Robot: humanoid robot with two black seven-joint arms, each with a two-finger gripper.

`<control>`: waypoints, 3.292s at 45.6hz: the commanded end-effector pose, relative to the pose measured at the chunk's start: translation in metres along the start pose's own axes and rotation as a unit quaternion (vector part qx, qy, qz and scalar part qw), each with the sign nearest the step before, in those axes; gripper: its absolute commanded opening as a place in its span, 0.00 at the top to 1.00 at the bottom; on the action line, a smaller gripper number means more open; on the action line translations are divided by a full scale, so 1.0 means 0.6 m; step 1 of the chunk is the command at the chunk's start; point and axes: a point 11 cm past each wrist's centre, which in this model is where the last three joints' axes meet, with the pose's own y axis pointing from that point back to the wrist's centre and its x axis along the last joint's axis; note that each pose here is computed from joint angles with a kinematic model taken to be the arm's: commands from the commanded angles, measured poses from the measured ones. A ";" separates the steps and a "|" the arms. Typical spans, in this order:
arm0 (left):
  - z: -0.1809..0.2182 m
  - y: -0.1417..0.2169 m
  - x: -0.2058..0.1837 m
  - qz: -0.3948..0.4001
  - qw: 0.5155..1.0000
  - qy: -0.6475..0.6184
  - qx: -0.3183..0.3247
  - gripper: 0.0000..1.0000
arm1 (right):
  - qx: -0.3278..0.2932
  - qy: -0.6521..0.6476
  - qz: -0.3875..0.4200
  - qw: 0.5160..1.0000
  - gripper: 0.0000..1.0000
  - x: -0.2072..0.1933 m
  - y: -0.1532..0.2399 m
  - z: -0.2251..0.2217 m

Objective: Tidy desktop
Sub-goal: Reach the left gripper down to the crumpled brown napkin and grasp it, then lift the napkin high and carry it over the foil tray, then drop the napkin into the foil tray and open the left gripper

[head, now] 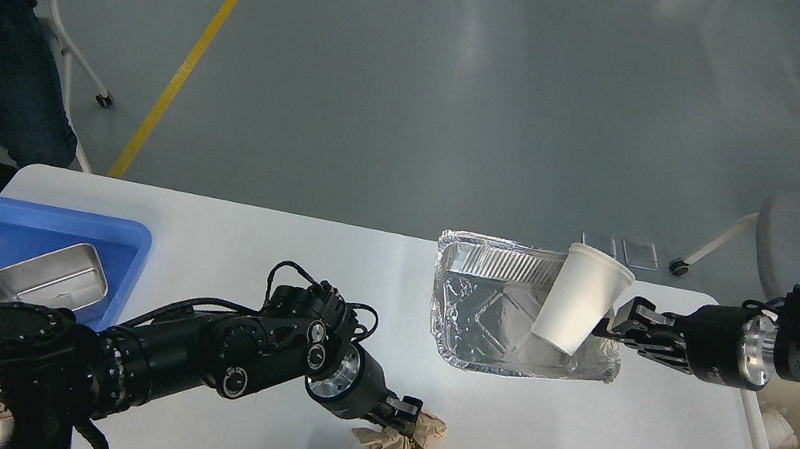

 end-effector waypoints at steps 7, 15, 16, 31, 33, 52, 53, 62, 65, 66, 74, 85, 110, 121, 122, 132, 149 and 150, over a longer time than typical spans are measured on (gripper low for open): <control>0.004 0.019 0.023 0.013 1.000 -0.016 0.009 1.00 | -0.001 -0.002 -0.001 1.000 1.00 -0.001 0.000 0.003; -0.066 0.065 0.015 0.002 0.999 -0.023 0.037 1.00 | -0.001 -0.002 0.000 1.000 1.00 -0.001 0.000 0.002; -0.078 0.074 0.014 0.001 0.999 -0.021 0.041 1.00 | -0.001 -0.002 0.000 1.000 1.00 -0.001 0.000 0.002; -0.227 0.277 -0.001 0.005 0.997 0.007 0.081 1.00 | -0.001 -0.004 -0.002 1.000 1.00 -0.003 -0.004 0.004; -0.230 0.313 0.018 0.028 0.997 0.012 0.077 1.00 | -0.001 -0.005 -0.003 1.000 1.00 -0.003 -0.004 0.004; -0.204 0.591 0.132 0.212 0.976 0.021 0.043 1.00 | -0.001 -0.005 -0.001 1.000 1.00 -0.002 -0.004 0.004; -0.203 0.607 0.136 0.223 0.974 0.020 0.045 1.00 | -0.001 -0.005 -0.001 1.000 1.00 -0.002 -0.004 0.004; -0.141 0.742 0.178 0.315 0.949 -0.011 0.024 1.00 | -0.001 -0.005 0.000 1.000 1.00 -0.003 -0.005 0.004; -0.112 0.785 0.192 0.341 0.939 -0.025 0.019 1.00 | -0.002 -0.005 0.000 1.000 1.00 -0.002 -0.005 0.004; -0.104 0.798 0.196 0.349 0.936 -0.028 0.018 1.00 | -0.002 -0.005 0.000 1.000 1.00 -0.002 -0.005 0.004; -0.063 0.851 0.220 0.386 0.922 -0.042 0.011 1.00 | -0.003 -0.003 0.002 1.000 1.00 0.000 -0.001 0.004; 0.072 0.789 0.291 0.361 0.928 -0.092 -0.023 1.00 | -0.003 -0.002 0.002 1.000 1.00 0.000 0.000 0.003; 0.279 0.501 0.311 0.225 0.961 -0.158 -0.043 1.00 | -0.001 -0.002 0.006 1.000 1.00 0.004 0.002 0.001; 0.269 0.416 0.290 0.188 0.970 -0.149 -0.044 1.00 | -0.002 -0.003 0.011 1.000 1.00 0.008 0.004 0.002; 0.266 0.411 0.288 0.185 0.971 -0.147 -0.043 1.00 | -0.002 -0.002 0.012 1.000 1.00 0.010 0.006 0.001; 0.235 0.343 0.260 0.137 0.978 -0.156 -0.002 1.00 | 0.000 0.001 0.015 1.000 1.00 0.014 0.006 -0.003; 0.213 0.304 0.244 0.120 0.983 -0.138 -0.005 1.00 | 0.001 0.001 0.015 1.000 1.00 0.015 0.007 -0.004; 0.215 0.302 0.243 0.119 0.983 -0.139 -0.006 1.00 | 0.001 0.002 0.015 1.000 1.00 0.015 0.007 -0.004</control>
